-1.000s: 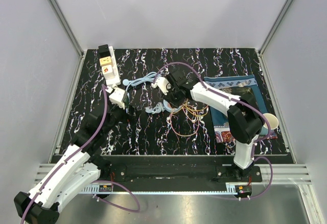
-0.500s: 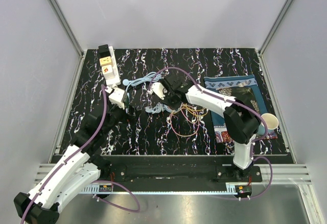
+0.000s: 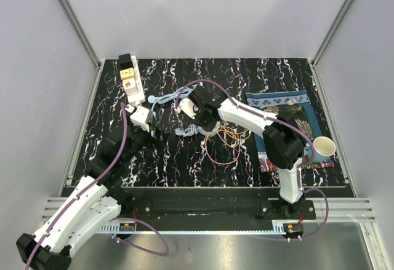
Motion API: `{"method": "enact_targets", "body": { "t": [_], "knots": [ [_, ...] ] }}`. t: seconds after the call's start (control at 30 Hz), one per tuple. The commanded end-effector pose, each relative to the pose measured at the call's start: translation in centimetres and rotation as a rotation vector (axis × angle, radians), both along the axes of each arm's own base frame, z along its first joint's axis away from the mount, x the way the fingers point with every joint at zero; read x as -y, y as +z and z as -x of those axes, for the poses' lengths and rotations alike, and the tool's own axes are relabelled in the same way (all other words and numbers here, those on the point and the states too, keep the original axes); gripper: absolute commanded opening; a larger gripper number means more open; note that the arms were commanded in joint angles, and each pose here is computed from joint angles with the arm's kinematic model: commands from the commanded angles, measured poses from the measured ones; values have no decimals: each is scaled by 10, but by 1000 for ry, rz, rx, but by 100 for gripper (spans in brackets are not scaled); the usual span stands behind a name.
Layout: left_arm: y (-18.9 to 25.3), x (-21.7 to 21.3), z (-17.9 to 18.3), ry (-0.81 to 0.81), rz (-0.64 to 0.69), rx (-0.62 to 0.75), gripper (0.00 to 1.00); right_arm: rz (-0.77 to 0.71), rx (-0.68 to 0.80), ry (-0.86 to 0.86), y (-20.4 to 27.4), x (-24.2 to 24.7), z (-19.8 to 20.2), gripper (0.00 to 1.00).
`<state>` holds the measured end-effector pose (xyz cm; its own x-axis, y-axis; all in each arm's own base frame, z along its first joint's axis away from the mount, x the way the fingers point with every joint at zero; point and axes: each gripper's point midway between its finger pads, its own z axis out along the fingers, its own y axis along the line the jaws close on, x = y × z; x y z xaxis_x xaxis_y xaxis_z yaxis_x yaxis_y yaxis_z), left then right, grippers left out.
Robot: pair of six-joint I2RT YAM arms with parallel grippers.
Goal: Insert the plug
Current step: Insert the plug into the socket.
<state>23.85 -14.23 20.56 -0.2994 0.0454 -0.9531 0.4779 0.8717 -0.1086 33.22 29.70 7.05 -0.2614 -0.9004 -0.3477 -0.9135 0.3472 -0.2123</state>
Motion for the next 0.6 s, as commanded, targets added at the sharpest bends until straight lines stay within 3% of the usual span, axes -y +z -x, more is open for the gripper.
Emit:
{"method": "enact_targets", "body": {
  "t": [0.0,0.33,0.57],
  "knots": [
    [16,-3,-4,22,25,63,93,161,-217,13,-72,27,45,0],
    [17,-4,-4,25,27,68,93,190,-317,-22,-110,47,69,0],
    [20,-5,-3,27,34,76,93,110,-269,-53,-82,34,52,2]
  ]
}}
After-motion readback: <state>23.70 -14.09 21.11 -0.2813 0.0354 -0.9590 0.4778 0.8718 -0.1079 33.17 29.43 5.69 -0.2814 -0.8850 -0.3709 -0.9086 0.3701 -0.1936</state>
